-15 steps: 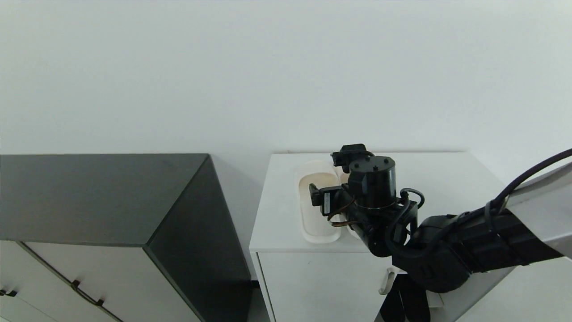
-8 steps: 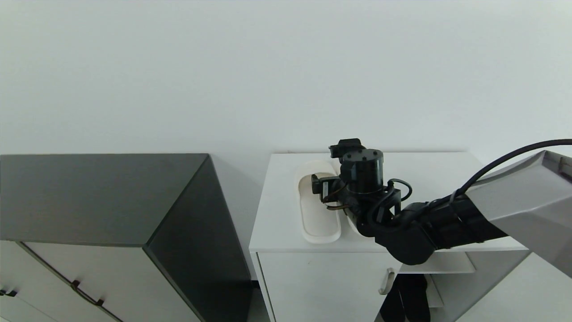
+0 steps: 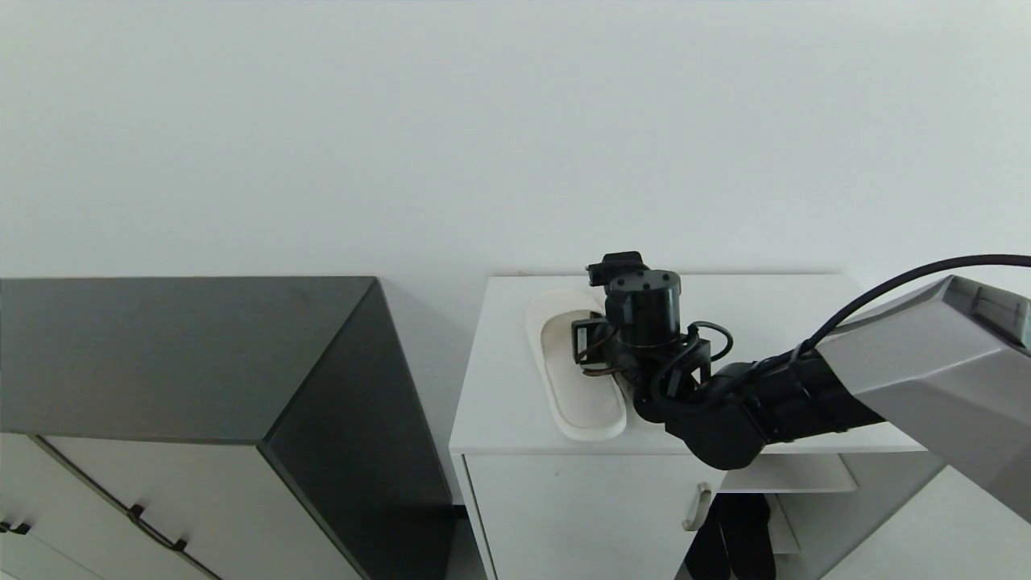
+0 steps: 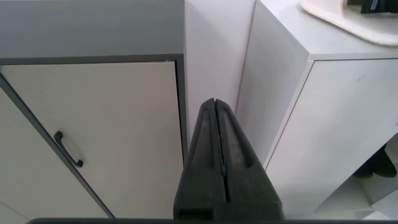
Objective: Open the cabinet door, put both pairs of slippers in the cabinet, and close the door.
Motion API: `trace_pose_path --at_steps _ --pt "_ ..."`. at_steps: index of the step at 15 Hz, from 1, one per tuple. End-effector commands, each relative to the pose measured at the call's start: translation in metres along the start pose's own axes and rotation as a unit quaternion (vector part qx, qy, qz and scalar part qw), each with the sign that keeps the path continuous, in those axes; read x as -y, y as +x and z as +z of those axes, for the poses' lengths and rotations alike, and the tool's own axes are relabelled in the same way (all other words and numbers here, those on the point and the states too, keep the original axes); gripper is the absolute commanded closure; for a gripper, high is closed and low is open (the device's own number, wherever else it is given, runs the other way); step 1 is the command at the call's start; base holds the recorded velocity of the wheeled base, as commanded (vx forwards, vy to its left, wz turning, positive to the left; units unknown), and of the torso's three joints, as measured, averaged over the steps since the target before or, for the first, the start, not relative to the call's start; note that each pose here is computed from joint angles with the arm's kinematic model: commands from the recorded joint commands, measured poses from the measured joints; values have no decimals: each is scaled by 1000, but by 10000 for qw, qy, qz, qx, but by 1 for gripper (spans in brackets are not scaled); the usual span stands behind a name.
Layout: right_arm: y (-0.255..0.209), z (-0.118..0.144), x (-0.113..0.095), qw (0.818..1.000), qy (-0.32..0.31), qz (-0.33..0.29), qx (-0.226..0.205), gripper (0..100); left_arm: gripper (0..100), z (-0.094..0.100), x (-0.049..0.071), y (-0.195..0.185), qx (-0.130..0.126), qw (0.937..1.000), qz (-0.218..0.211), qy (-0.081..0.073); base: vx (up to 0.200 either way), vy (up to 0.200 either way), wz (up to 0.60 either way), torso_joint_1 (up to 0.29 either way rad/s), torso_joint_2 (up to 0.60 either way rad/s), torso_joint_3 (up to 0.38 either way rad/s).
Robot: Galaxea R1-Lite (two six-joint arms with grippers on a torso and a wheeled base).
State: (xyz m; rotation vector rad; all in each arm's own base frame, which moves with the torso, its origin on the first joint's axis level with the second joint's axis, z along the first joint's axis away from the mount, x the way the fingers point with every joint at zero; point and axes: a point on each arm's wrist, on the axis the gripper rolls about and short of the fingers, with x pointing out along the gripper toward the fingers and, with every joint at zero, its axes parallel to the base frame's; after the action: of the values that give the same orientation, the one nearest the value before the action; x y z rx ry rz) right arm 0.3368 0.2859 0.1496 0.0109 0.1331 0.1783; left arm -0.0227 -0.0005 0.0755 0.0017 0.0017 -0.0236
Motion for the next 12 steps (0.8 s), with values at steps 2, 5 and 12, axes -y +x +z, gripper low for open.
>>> trace_pose_path --at_steps 2,5,12 --pt "-15 19 -2 9998 55 102 169 100 100 0 0 0 1 10000 3 -1 0 0 0 0 0 0" --pt "-57 42 -1 9991 44 379 184 100 100 0 0 0 1 10000 3 -1 0 0 0 0 0 0" --pt "-143 17 32 9952 -201 945 -159 100 100 0 0 0 1 10000 11 15 0 0 0 0 0 0"
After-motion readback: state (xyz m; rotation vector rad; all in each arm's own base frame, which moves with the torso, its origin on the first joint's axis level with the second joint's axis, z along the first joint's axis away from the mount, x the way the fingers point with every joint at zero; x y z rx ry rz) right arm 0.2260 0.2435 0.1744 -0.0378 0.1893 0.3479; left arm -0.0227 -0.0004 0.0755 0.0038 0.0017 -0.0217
